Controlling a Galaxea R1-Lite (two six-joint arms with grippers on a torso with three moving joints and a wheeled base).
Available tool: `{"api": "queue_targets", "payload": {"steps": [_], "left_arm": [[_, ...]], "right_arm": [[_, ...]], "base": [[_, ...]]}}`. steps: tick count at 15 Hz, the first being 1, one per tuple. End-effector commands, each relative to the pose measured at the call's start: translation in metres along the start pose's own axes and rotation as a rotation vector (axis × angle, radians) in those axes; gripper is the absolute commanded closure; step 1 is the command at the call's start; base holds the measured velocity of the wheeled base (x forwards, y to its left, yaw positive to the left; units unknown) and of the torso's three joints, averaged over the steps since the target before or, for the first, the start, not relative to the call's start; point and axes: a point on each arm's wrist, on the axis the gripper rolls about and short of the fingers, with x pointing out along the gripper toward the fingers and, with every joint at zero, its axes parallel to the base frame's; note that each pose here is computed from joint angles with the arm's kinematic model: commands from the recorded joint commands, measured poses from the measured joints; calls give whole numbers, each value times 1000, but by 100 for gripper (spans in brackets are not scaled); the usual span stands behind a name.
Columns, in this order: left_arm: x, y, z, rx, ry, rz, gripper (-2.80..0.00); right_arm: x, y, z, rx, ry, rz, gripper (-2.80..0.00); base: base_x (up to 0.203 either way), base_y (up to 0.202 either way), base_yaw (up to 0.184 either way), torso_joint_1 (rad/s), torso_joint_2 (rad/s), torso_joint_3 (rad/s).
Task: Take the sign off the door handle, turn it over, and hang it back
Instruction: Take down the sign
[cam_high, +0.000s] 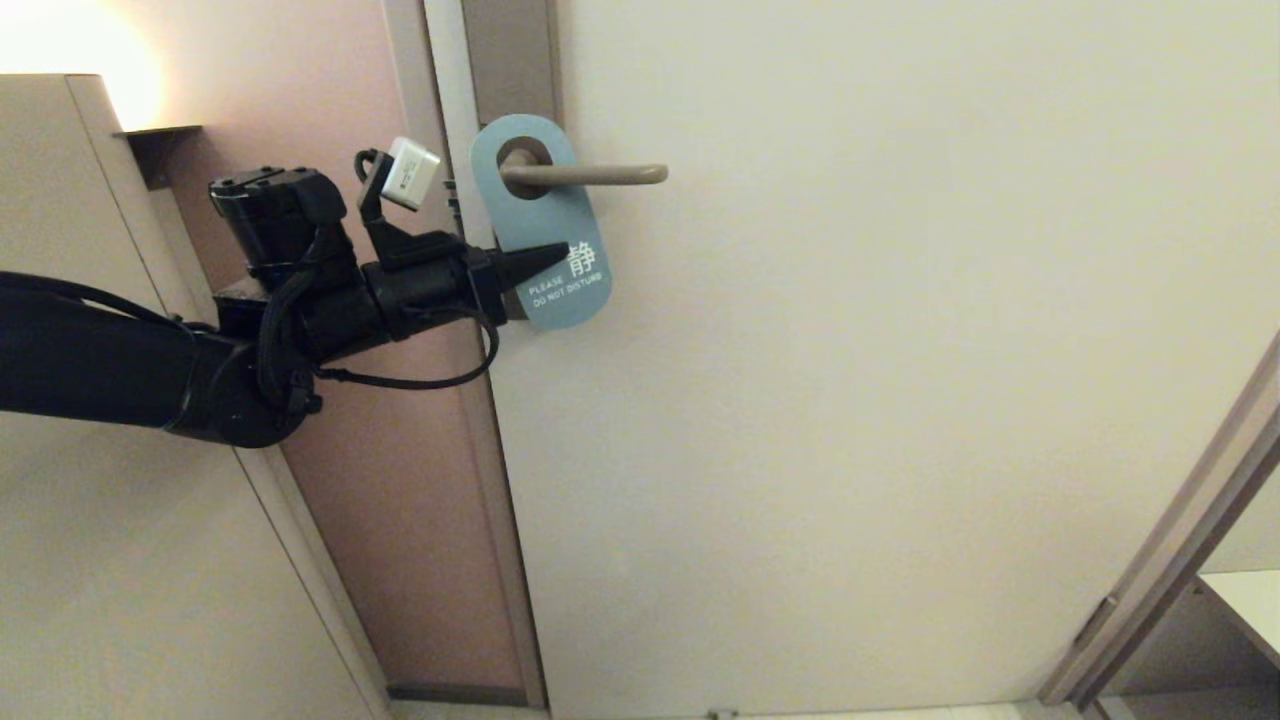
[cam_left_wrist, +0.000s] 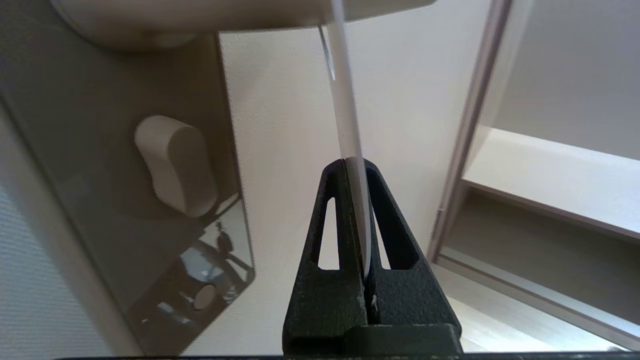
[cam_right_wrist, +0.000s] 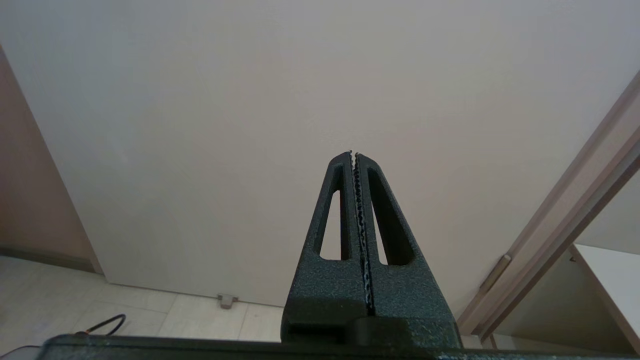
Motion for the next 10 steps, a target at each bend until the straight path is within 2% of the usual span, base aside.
{"api": "queue_targets", "payload": {"steps": [1,10], "left_arm": [[-1,-1,1,13,6,13,0],[4,-15,1,74,74,95,0]], "right_arm": [[0,0,0,-1,1,2,0],[0,0,0,-1,1,2,0]], "base": [[0,0,0,0,0,0],[0,0,0,0,0,0]]}}
